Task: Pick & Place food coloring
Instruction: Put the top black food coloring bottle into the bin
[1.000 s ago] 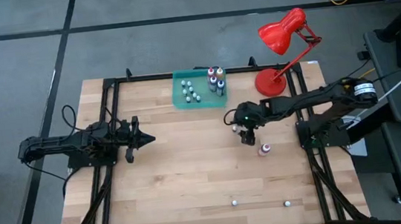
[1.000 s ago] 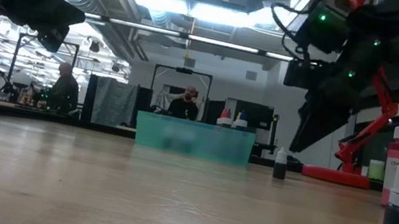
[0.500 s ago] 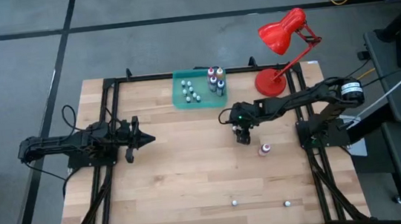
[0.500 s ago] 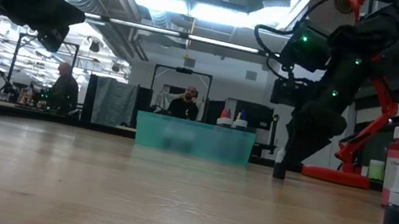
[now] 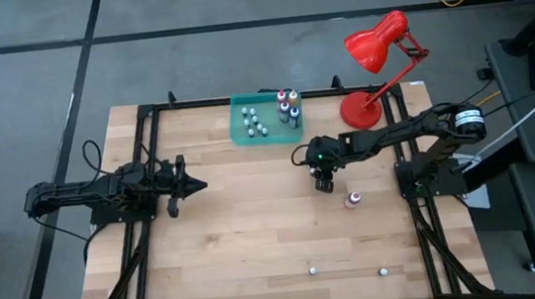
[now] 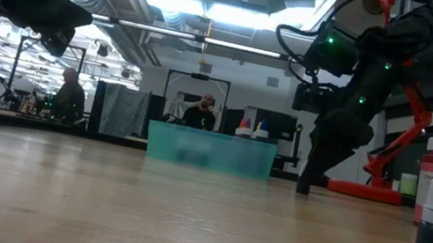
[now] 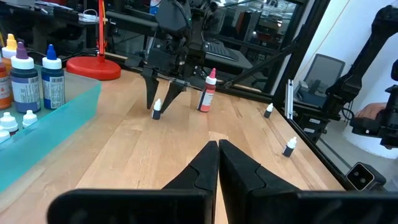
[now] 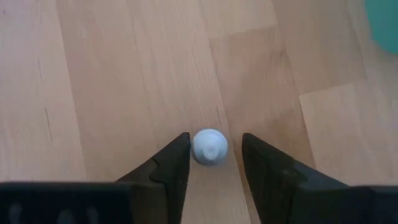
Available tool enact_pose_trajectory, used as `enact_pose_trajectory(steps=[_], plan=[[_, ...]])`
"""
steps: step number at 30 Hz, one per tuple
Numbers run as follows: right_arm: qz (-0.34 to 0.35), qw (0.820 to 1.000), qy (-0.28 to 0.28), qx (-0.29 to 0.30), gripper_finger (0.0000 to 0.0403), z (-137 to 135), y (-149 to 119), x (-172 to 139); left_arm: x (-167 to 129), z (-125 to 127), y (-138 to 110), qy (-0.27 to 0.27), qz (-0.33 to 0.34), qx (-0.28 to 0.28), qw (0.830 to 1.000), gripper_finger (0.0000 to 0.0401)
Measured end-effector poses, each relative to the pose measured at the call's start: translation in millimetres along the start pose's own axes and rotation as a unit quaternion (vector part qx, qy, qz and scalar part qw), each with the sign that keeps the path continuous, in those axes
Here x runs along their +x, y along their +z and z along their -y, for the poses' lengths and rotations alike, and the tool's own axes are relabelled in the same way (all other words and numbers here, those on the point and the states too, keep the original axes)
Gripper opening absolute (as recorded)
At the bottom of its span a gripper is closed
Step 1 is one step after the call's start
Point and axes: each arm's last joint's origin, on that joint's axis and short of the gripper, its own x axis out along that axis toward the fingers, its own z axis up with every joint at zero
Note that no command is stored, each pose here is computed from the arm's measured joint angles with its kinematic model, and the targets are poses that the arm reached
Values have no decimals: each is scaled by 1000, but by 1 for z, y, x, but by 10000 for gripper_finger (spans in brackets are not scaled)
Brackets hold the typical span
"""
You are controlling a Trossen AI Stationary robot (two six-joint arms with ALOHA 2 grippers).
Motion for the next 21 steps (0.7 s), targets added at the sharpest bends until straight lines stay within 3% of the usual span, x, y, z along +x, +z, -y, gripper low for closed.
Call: enact_pose_trajectory(steps=[14, 21], plan=[[10, 1000, 1, 15, 82, 0, 2, 0, 0, 0, 0, 0, 0, 0, 1000, 8], [22, 999, 20, 17, 92, -2, 14, -6, 0, 0, 0, 0, 0, 0, 1000, 9]])
